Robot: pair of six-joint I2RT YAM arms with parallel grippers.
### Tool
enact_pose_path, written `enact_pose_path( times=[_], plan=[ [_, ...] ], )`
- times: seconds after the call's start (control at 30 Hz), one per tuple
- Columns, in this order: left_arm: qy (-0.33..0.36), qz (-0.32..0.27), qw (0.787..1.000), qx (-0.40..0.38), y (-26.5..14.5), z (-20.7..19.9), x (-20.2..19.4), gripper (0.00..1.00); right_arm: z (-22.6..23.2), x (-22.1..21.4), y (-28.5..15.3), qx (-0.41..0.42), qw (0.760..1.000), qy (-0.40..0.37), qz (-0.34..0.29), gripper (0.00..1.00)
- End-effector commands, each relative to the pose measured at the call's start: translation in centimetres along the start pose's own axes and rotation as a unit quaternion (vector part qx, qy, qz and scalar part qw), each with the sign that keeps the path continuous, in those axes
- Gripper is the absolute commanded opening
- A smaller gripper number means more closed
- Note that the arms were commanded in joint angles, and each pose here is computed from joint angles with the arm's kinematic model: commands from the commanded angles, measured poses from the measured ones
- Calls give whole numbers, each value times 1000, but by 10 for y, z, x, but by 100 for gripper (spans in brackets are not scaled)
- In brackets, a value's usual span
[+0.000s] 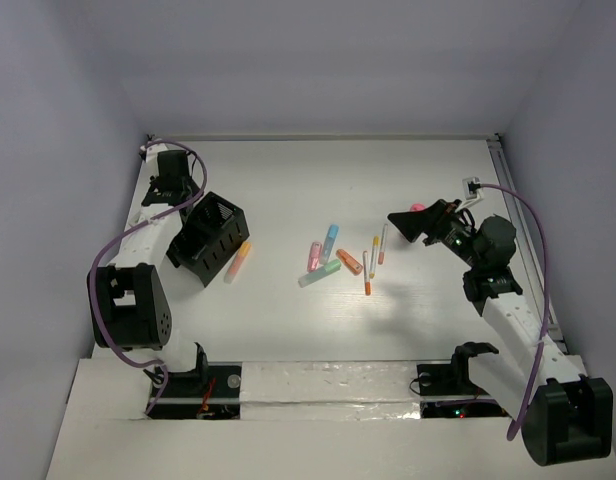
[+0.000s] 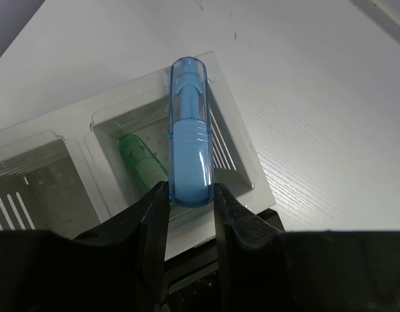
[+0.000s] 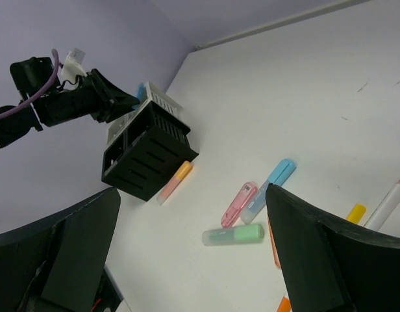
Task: Sort the stationery into containers
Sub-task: Place the stationery in the storage box, then pick up the stationery from the center of the board.
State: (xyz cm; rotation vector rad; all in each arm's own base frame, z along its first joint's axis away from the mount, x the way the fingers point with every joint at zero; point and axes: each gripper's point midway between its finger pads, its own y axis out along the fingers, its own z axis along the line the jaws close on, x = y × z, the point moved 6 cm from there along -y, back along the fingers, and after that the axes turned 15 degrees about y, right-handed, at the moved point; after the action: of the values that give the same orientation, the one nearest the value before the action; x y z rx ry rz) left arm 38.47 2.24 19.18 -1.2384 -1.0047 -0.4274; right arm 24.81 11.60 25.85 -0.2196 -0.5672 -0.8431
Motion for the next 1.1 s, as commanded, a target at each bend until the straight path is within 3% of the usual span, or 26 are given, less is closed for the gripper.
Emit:
enact_pose_path(
  times=[0.0, 0.2, 0.3, 0.37, 0.43, 0.6, 0.73, 0.83, 0.97, 1.07],
  plan=[
    [5, -20, 1000, 11, -13, 8, 9, 10, 11, 8, 3, 17, 999, -25, -13, 100],
    [13, -10, 1000, 13, -12, 9, 4, 14, 11, 8, 2, 17, 999, -27, -13, 100],
    [12, -13, 1000, 15, -14, 10, 5, 22, 9, 8, 4, 14, 1000, -22, -12, 100],
    [13, -18, 1000, 13, -17, 11, 6, 34, 10, 7, 4, 19, 1000, -22, -7, 100],
    [12, -27, 999, 13, -19, 11, 10, 41, 10, 8, 4, 15, 1000, -24, -12, 100],
    [3, -85, 996, -1, -46, 11, 31, 44, 11, 7, 4, 20, 1000, -23, -6, 100],
    [22, -154, 985, -71, -91, -26, 46, 44, 8, 8, 5, 14, 1000, -24, -10, 100],
    [47, -169, 973, -150, -123, -64, 37, 44, 6, 7, 6, 11, 1000, -22, -8, 100],
    [111, -121, 949, -269, -164, -146, -27, 44, 6, 6, 7, 9, 1000, -23, -7, 100],
    [113, -89, 941, -308, -164, -172, -75, 43, 4, 6, 7, 3, 1000, -25, -8, 100]
  ],
)
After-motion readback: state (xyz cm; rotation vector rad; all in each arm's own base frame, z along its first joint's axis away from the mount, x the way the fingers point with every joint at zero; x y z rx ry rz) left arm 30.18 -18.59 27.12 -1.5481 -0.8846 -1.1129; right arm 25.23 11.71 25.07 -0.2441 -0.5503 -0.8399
